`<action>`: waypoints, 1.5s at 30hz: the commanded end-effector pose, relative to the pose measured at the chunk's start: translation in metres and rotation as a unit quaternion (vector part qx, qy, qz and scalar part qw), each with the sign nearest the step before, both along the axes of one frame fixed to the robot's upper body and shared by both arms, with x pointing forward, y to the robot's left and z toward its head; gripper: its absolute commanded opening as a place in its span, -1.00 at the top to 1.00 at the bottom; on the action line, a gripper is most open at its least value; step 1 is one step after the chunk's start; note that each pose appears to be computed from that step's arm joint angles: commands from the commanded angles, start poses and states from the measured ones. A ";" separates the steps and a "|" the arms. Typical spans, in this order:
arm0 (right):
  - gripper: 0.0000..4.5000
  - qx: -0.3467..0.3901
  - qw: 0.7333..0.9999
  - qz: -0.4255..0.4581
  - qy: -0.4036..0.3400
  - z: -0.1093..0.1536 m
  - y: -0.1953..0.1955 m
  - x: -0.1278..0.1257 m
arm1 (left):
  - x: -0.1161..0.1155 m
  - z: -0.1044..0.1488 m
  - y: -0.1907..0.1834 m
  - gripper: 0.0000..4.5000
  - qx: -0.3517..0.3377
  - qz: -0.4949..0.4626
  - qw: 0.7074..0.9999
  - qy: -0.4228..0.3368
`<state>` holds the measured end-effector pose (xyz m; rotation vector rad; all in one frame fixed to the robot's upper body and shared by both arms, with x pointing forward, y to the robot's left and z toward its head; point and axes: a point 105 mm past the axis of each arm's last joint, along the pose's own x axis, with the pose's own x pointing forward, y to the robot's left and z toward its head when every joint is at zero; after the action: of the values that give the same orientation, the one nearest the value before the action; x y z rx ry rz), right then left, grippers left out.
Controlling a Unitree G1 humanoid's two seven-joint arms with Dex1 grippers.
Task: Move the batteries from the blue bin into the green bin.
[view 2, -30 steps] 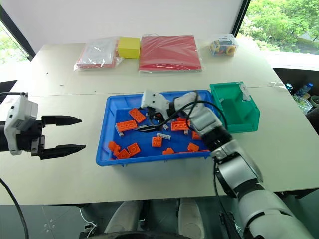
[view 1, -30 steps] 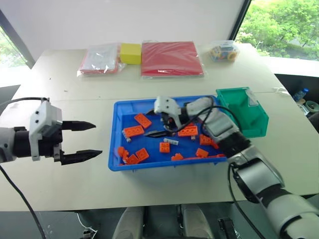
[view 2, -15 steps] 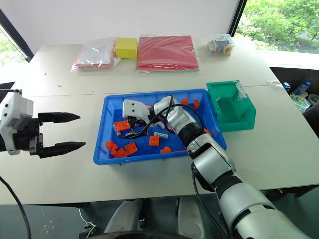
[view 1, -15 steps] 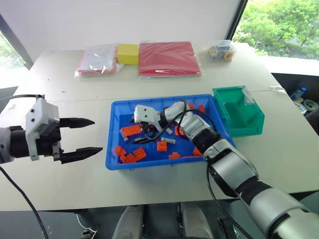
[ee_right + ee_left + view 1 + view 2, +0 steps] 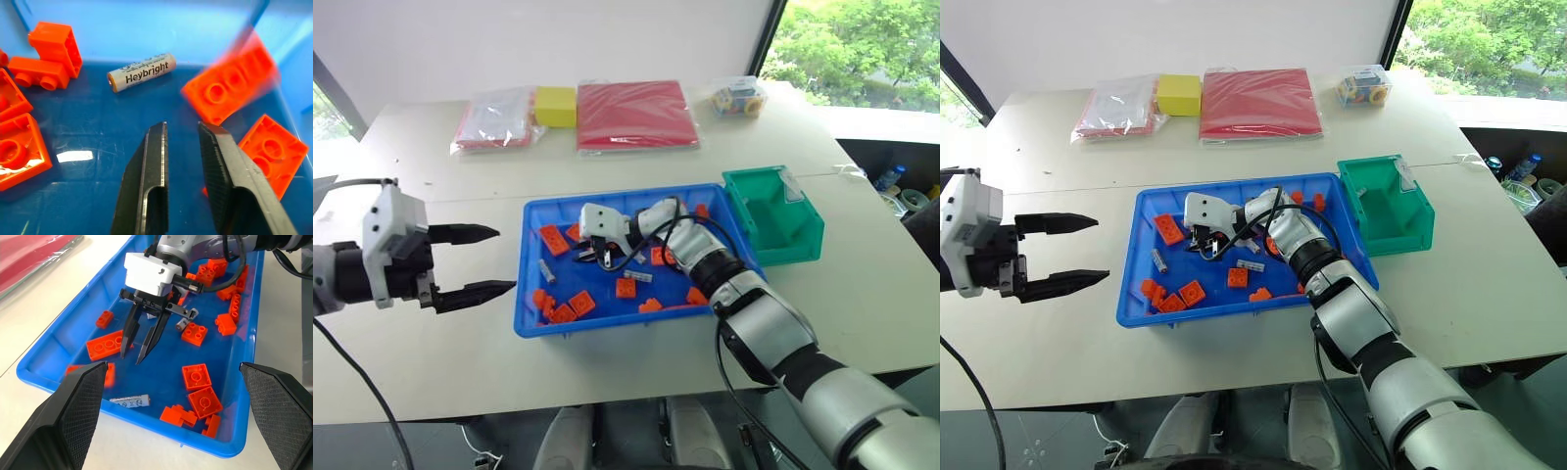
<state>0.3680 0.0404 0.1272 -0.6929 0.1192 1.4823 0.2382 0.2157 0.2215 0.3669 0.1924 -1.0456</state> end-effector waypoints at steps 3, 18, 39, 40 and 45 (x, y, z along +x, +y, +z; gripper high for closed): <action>0.48 0.036 0.999 -0.016 -0.020 0.024 -0.007 0.003 | 0.006 0.008 -0.003 -1.00 -0.011 -0.010 1.000 -0.018; 0.48 0.025 0.991 -0.112 0.065 0.012 0.003 -0.005 | 0.021 0.007 0.012 -1.00 0.008 -0.009 1.000 -0.005; -0.97 0.023 0.971 -0.181 0.156 -0.004 0.043 -0.027 | 0.018 0.011 0.018 -1.00 0.016 -0.002 1.000 -0.008; -0.97 0.023 0.970 -0.184 0.156 -0.004 0.044 -0.025 | 0.018 0.011 0.018 -1.00 0.016 -0.003 1.000 -0.009; -0.97 0.019 0.969 -0.183 0.166 -0.008 0.051 -0.027 | 0.019 0.011 0.018 -1.00 0.014 -0.001 1.000 -0.011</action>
<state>0.3440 0.0806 0.1106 -0.3742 0.4789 1.2025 0.2584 0.2322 0.2203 0.3617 0.2291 -1.0559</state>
